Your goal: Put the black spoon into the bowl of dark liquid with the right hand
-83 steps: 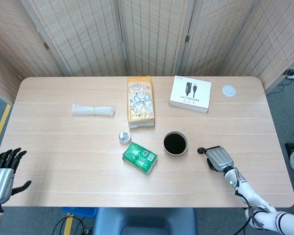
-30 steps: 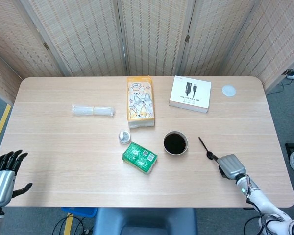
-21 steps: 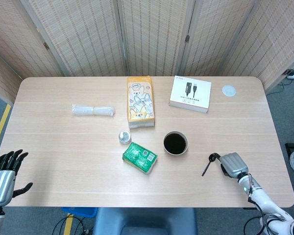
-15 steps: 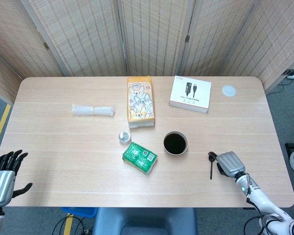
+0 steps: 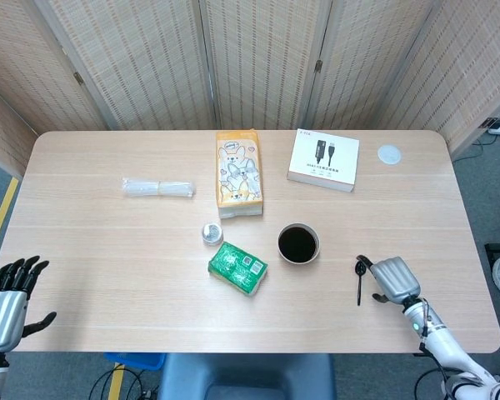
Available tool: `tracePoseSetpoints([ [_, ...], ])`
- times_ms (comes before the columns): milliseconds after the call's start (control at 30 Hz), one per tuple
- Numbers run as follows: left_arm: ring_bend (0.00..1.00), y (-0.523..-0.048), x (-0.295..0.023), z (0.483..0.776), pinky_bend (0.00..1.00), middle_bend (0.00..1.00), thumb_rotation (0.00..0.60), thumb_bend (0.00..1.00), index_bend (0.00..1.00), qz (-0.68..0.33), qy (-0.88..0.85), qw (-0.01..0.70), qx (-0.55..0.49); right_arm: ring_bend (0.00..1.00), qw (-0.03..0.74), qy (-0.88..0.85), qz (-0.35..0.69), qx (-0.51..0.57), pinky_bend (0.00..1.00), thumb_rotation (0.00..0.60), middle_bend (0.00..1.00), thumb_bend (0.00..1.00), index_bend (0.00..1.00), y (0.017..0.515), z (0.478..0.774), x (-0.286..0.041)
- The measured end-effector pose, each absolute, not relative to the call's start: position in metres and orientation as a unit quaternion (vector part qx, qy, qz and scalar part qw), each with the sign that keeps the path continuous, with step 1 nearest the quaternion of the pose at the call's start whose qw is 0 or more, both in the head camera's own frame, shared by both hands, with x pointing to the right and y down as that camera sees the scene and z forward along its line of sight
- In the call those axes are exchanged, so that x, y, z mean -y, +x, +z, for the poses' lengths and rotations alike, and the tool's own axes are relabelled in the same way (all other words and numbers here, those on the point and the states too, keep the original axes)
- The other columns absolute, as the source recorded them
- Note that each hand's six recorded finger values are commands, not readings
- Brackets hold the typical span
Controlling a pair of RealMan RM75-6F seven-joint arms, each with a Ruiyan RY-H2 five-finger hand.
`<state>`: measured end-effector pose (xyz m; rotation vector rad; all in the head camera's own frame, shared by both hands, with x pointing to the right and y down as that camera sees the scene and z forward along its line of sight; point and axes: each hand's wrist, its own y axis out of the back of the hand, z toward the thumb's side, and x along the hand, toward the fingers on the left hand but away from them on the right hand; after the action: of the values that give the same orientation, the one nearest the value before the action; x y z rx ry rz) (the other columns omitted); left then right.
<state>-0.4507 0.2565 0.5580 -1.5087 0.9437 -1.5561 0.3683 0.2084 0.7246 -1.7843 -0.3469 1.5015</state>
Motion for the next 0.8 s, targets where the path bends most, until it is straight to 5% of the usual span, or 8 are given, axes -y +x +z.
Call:
tracePoseSetpoints([
  [800,0.12,-0.456,-0.264,0.552,0.15,0.14,0.6,0.14,0.18,-0.611,-0.59,0.37,-0.378,1.0,0.406,-0.7,0.576,0.118,1.0,0.6,0.89,0.11,0.3,0.347,0.746,-0.21],
])
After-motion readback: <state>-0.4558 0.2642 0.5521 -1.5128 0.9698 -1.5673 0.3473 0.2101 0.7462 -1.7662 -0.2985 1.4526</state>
